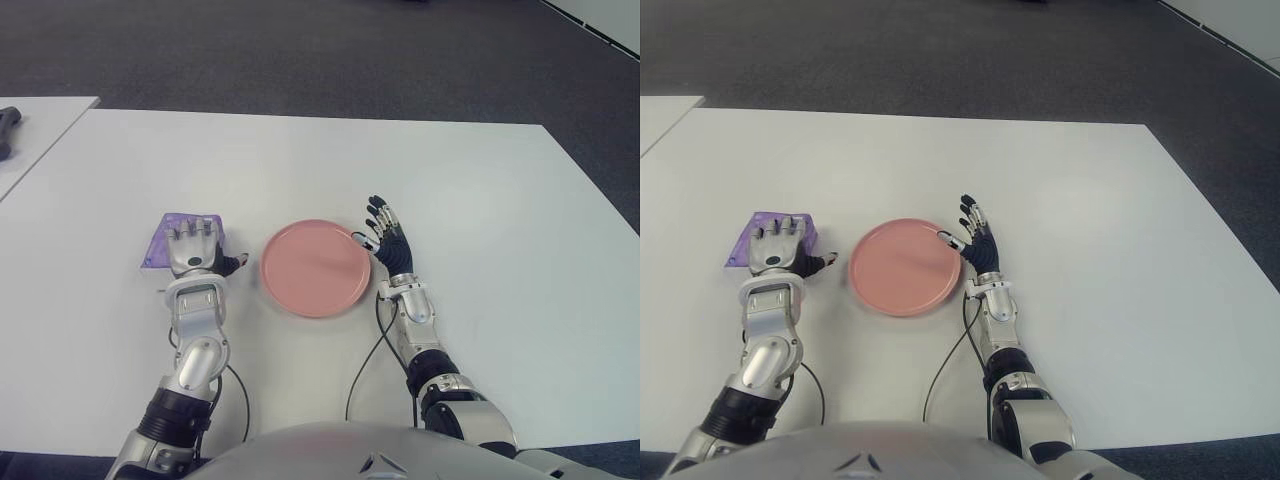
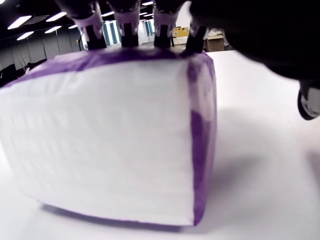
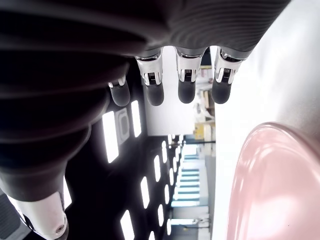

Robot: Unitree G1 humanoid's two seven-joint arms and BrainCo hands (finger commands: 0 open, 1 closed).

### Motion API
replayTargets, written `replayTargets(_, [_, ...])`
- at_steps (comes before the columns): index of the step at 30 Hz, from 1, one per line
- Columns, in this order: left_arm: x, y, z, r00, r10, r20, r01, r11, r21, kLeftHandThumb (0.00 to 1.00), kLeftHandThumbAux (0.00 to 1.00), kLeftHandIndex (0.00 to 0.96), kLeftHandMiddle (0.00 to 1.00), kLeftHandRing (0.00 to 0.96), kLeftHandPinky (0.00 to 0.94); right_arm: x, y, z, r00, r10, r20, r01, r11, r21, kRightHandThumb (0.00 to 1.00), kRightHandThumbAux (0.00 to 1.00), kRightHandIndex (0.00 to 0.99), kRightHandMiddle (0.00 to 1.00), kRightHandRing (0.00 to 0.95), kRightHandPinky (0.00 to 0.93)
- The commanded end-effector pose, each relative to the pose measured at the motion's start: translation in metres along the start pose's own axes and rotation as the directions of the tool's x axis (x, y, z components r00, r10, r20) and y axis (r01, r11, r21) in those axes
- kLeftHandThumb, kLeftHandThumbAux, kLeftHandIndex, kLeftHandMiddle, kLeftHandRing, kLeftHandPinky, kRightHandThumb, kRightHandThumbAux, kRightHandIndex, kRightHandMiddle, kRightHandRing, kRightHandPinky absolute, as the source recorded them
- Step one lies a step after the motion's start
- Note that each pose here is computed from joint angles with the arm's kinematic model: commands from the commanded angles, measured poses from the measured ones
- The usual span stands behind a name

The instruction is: Put the tissue paper into the plate.

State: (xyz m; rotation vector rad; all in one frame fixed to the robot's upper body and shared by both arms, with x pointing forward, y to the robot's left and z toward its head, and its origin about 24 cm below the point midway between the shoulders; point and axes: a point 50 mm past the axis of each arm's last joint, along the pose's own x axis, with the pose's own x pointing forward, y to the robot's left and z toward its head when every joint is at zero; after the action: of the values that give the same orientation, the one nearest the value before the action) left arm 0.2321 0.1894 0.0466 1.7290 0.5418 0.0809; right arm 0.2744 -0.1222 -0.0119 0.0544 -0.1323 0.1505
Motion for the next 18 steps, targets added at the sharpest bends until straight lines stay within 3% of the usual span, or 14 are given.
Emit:
replayTargets(1, [-0.001, -0.004, -0.007, 1.000, -0.010, -0.021, 0.011, 0.999, 0.044, 0.000, 0.250, 0.000, 0.000, 0.000, 0.000, -0.050, -0.008, -0.043, 0.975, -0.072, -0.212, 0.082, 0.996, 0.040, 0.081, 0.706, 0.042, 0.017, 0.002, 0.044])
replayTargets(12, [-0.012, 0.013, -0.011, 0.998, 0.069, -0.012, -0.068, 0.996, 0.056, 0.000, 0.277, 0.000, 0.000, 0.000, 0.000, -0.050, -0.010, -0.043, 0.974, -0.072, -0.214, 0.083, 0.996, 0.040, 0.081, 0.706, 0.042, 0.017, 0.002, 0.044])
replayTargets(18, [-0.030, 0.031, -0.019, 0.986, 0.167, 0.005, -0.167, 0.986, -0.007, 0.000, 0.279, 0.000, 0.000, 0.000, 0.000, -0.050, -0.010, -0.043, 0.974, -0.072, -0.214, 0.083, 0.996, 0.041, 0.081, 0.706, 0.042, 0.017, 0.002, 0.044])
